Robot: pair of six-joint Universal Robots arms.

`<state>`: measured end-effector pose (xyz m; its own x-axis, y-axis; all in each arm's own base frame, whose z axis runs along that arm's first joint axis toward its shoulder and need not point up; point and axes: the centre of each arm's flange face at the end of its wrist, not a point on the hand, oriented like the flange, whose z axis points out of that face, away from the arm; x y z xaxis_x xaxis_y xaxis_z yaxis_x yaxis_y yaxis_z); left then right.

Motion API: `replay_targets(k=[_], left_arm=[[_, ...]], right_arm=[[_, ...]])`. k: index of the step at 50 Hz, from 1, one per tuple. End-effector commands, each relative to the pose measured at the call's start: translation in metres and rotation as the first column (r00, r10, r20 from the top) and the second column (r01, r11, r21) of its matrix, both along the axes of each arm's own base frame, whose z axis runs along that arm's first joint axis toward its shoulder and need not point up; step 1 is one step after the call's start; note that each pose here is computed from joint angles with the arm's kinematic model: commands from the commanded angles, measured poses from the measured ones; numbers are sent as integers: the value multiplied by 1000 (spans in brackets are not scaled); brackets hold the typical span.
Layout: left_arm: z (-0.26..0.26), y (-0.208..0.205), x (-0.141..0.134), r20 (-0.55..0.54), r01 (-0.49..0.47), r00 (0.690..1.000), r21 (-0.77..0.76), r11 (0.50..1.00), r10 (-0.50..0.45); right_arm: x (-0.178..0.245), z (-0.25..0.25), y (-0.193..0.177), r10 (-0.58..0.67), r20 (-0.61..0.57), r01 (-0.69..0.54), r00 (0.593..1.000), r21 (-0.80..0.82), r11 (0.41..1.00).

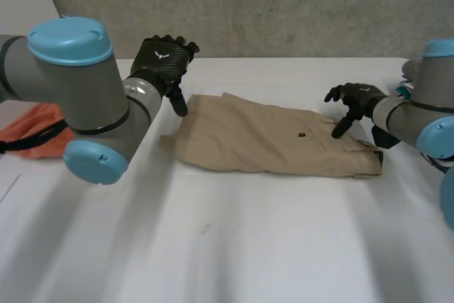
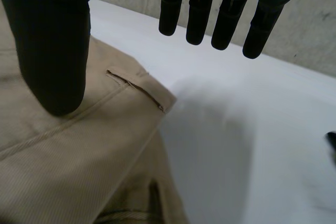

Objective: Fold the laundry.

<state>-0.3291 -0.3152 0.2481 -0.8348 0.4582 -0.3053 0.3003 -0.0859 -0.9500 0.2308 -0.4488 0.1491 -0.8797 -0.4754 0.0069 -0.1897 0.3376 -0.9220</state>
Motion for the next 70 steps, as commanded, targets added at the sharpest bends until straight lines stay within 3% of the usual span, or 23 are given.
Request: replay_targets(k=[1,12,22,27,36,50,58,70], left_arm=[[-5,5,8,5,-6,1000,18,1000,6],[-14,6,6,22,-4,1000,37,999,3],[-10,11,4,12,5,1000,30,1000,-5],[-10,12,3,13,8,1000,31,999,-8],[-12,16,1,17,6,1000,38,999,-7],[-16,19,0,23,9,1000,47,999,-10],[-12,20,-1,19,11,1000,40,999,-11],[-19,24,3,28,2,1000,63,998,-4]], right_arm=[[4,-19,-2,-3,28,1,1000,42,999],[-7,-13,2,-30,28,27,999,82,996],[-40,17,19,-82,-92,88,992,70,994],[-33,23,19,-67,-89,64,994,-34,997],[-60,30,36,-165,-264,176,950,16,984],[-61,45,62,-123,-254,128,959,1,992],[-29,39,38,-50,-161,31,986,-121,992],[-13,-6,20,-23,-168,22,985,-9,1000]])
